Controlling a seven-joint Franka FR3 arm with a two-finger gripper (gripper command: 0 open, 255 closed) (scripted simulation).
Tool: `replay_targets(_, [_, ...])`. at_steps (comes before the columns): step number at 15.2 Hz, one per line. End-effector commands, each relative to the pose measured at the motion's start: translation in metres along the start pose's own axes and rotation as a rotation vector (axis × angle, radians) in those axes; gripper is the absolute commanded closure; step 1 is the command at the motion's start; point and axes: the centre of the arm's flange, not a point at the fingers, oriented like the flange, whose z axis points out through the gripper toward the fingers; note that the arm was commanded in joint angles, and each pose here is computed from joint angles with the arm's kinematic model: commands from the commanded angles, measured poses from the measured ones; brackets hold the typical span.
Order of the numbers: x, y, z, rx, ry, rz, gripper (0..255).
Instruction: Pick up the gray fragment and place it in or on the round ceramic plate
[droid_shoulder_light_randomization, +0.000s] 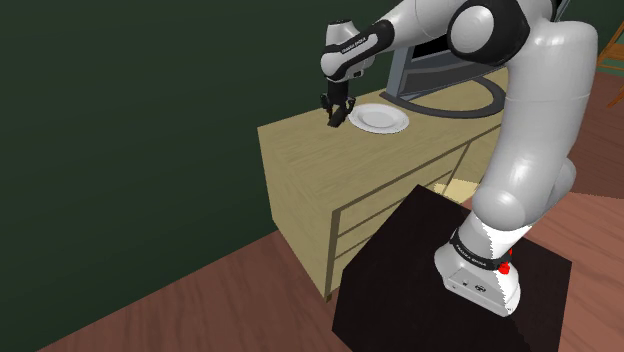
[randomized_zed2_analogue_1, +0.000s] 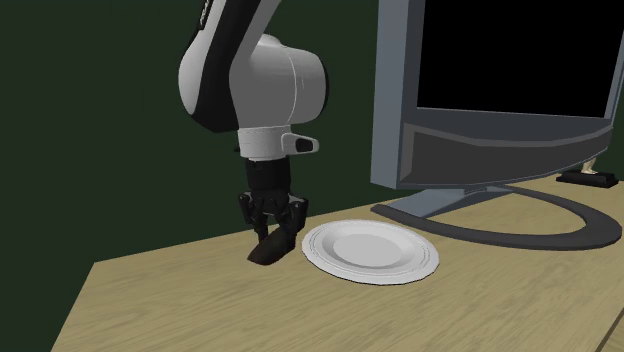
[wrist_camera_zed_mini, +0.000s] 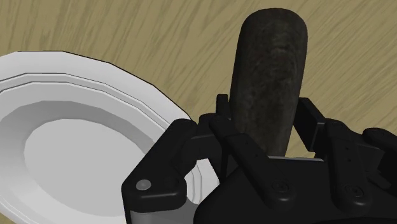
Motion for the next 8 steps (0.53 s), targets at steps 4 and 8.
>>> replay_targets(4, [0.001, 0.000, -0.016, 0.000, 0.000, 0.000, 255])
replay_targets(8, [0.002, 0.001, -0.037, 0.000, 0.000, 0.000, 255])
